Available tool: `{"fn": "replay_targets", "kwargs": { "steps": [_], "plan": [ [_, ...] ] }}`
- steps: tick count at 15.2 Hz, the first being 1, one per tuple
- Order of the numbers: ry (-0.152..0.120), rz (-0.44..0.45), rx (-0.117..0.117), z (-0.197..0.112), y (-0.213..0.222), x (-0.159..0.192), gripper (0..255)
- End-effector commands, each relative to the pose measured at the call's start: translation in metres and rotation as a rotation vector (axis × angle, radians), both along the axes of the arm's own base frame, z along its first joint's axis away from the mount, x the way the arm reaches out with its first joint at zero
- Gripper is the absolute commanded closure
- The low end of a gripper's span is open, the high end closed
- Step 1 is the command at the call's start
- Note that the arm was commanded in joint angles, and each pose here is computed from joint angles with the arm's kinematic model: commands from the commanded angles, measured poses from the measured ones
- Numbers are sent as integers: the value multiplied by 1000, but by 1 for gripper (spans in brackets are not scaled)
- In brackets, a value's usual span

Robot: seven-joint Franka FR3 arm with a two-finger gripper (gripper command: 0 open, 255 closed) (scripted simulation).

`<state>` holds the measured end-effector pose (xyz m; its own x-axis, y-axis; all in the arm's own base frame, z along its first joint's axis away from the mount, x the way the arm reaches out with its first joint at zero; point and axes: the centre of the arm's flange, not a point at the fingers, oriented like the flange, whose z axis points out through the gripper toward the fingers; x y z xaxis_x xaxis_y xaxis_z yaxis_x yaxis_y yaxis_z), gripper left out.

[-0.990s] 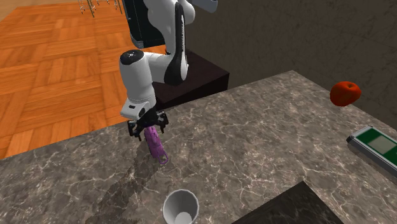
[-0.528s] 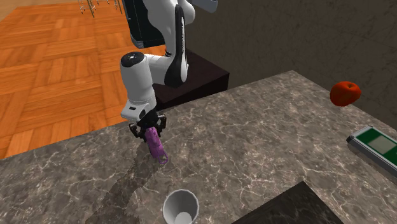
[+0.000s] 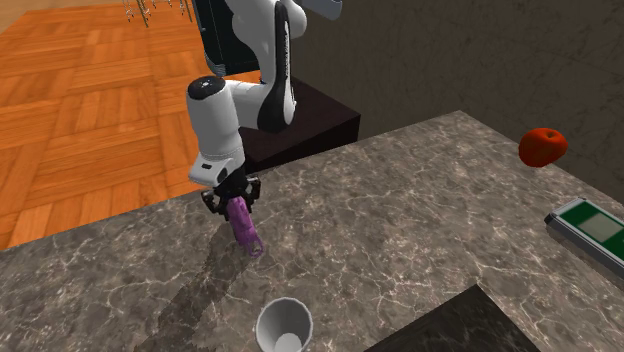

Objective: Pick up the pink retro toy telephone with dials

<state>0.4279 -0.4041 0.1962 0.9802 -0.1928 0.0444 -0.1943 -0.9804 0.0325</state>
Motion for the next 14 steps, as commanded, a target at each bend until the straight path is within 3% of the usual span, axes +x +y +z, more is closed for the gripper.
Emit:
{"fn": "replay_targets", "kwargs": {
  "steps": [1, 14],
  "plan": [
    [0, 0, 0, 9, 1, 0, 255],
    [0, 0, 0, 68, 1, 0, 255]
  ]
}}
